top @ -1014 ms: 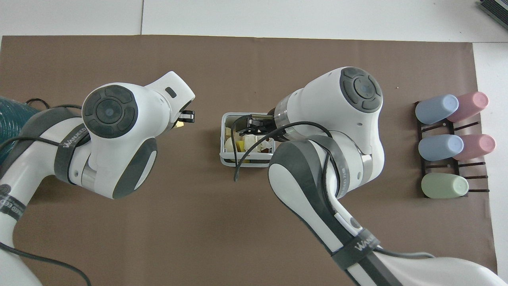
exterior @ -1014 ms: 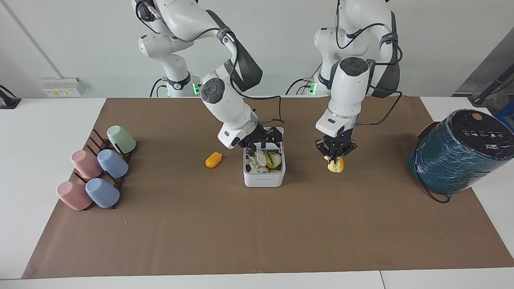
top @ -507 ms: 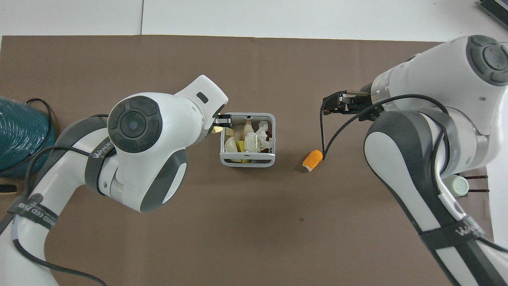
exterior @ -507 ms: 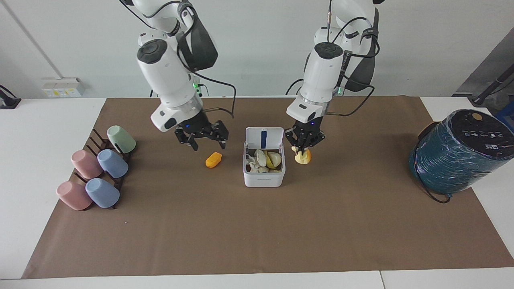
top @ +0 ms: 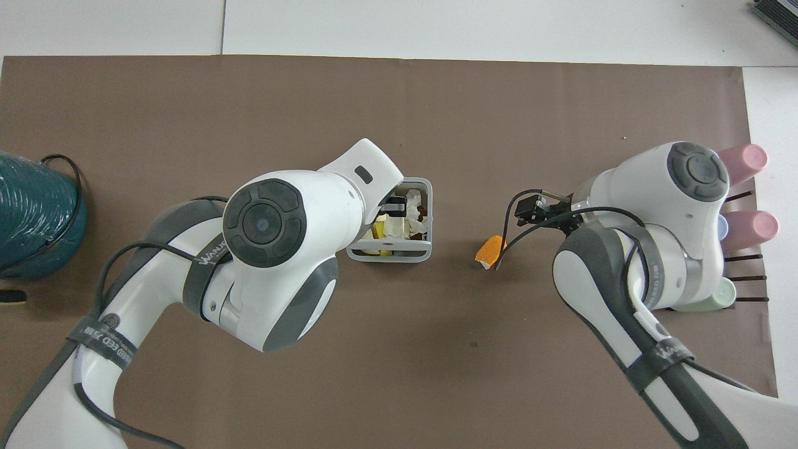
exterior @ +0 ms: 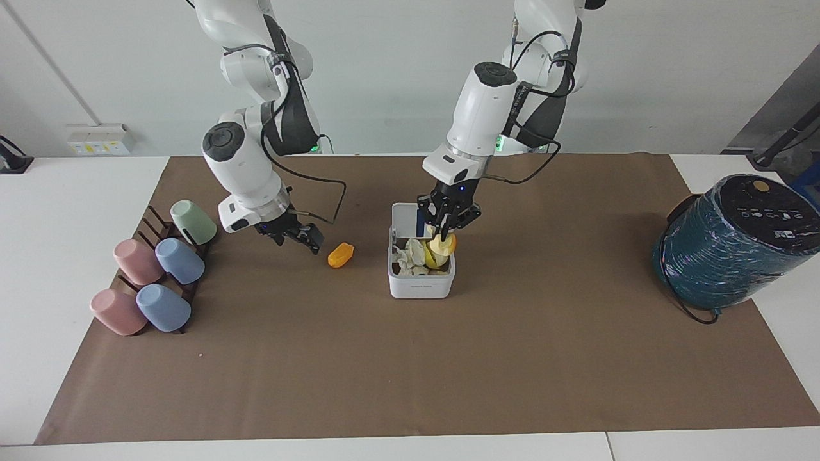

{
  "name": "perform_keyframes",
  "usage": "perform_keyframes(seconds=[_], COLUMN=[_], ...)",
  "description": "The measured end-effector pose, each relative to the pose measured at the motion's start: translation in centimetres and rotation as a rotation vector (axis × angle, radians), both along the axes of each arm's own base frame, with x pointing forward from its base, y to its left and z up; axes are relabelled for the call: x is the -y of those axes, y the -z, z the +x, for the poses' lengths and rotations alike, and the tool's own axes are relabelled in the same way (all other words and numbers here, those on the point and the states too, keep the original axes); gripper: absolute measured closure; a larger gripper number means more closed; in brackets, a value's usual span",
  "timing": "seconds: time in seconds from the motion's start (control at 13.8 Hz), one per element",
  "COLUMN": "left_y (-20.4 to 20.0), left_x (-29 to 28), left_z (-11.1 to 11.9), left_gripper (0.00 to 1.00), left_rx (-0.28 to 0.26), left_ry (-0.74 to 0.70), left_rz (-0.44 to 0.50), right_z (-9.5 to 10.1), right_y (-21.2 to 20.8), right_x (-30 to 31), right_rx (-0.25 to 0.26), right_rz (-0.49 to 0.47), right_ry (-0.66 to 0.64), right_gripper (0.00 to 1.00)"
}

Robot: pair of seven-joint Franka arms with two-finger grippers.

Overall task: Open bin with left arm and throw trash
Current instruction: 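Grasp the orange piece with the right gripper while the left gripper withdraws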

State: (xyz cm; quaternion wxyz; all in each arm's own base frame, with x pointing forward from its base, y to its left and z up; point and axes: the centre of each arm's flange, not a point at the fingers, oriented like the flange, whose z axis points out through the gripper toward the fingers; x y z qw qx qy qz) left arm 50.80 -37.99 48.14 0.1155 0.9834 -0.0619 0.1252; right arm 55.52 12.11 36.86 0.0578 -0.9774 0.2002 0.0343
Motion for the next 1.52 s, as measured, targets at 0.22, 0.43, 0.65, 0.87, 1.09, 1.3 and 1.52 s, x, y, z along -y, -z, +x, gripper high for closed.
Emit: perform_keyframes(seconds=[0.22,0.43,0.65,0.87,1.09,1.3,1.52], left_y=[-0.1,-0.9,-4.2,-8.3,-10.4,-10.8,-11.6], left_x=[0.8,-0.3,-5.0,-12.6,-20.5,-27.2,-31.0], left_z=[-0.5,0.1,0.8,0.8,1.3,2.3,2.8], left_gripper=[0.33,0.0,0.0,0.0,0.0,0.0,0.0], left_rx=[0.001,-0.008,-0.057,-0.117,-0.143,-0.151,-0.128], left_ry=[0.008,-0.01,-0.069,-0.081,-0.042,-0.02,-0.007], left_rz=[-0.003,0.005,0.041,0.097,0.14,0.163,0.198], right_z=[-0.8,-1.0,-1.2,-1.9,-2.8,-2.8,-1.7], right_y=[1.9,3.1,4.7,6.4,7.5,7.7,6.0], right_x=[-1.6,-2.7,-4.0,-4.3,-4.7,-5.1,-5.7], right_rx=[-0.022,-0.028,-0.007,-0.016,-0.012,0.001,0.014], right_rz=[0.008,0.054,0.096,0.09,0.083,0.084,0.099], right_ry=[0.032,0.072,0.111,0.116,0.109,0.108,0.103], right_gripper=[0.0,0.0,0.0,0.0,0.06,0.37,0.63])
